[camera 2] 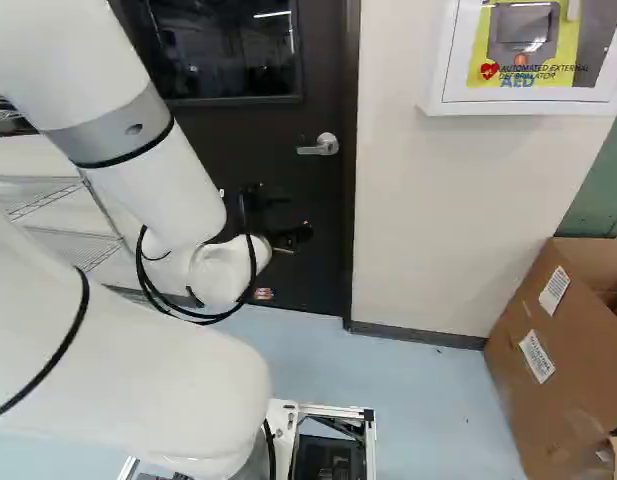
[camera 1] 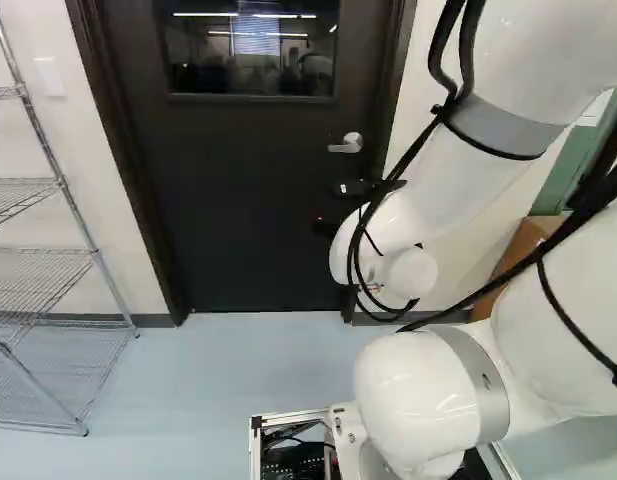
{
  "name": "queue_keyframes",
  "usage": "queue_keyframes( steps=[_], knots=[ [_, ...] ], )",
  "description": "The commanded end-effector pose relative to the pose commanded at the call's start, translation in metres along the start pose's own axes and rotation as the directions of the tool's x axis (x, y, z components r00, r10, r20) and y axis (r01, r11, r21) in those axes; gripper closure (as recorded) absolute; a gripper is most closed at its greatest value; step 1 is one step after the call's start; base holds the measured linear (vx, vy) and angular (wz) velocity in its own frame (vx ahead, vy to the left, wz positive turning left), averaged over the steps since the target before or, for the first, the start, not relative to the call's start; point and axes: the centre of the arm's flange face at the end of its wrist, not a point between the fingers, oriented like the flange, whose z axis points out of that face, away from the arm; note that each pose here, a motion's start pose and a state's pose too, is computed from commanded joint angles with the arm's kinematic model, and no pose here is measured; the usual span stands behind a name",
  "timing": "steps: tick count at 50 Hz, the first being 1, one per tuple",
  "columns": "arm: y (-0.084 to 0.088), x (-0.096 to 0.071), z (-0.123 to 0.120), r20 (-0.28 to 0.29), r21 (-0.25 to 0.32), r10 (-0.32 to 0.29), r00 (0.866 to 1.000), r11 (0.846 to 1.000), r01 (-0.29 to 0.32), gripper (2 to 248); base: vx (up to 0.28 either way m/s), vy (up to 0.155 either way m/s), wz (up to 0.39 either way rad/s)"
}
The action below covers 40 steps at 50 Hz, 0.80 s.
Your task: Open the door and move inside
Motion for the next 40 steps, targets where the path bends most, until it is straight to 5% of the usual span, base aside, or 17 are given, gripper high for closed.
queue_keyframes(
  steps=[25, 40],
  knots=[
    [0.0000, 0.0000, 0.0000, 0.000, 0.000, 0.000, 1.000, 1.000, 0.000, 3, 0.096, 0.098, -0.040],
    [0.0000, 0.0002, 0.0001, -0.001, 0.000, 0.000, 1.000, 1.000, 0.000, 3, 0.007, 0.008, -0.002]
  ],
)
